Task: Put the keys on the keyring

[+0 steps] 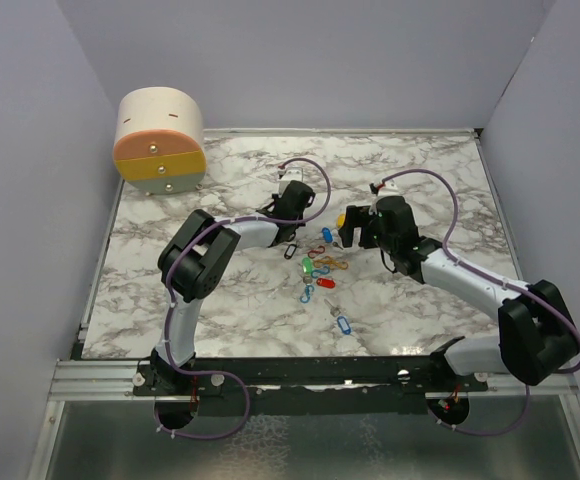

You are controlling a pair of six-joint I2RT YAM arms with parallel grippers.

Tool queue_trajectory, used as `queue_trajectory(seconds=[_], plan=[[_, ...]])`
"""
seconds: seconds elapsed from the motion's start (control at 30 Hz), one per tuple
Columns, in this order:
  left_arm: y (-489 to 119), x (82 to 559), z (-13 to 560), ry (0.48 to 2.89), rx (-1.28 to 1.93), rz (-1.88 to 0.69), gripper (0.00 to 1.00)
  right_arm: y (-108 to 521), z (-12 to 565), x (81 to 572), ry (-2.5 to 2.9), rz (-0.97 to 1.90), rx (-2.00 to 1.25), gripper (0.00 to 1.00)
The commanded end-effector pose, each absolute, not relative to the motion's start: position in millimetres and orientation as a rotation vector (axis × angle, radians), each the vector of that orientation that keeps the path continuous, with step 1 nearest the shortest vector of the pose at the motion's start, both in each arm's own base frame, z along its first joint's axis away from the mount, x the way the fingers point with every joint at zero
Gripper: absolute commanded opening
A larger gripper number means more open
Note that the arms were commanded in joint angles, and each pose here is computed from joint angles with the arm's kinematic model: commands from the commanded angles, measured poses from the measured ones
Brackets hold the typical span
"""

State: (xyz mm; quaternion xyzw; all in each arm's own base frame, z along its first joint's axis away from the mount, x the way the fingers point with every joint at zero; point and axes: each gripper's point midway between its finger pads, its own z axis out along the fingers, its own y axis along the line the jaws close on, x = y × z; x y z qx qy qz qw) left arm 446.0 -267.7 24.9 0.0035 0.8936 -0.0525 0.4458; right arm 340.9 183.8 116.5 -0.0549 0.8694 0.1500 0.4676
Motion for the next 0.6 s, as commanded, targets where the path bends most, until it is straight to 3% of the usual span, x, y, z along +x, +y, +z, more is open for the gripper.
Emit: queue_trajectory(seconds=[0.0,0.57], plan=[[-252.1,424.6,8.6,2.299,0.055,-0.074,0.00,181.4,116.0,350.5,2.123,0.324,-0.110,0.85],[-235.4,398.3,68.5,2.226,0.087,-0.125,0.00,206.3,71.0,377.1,2.255,0.343,-0.073,0.59]])
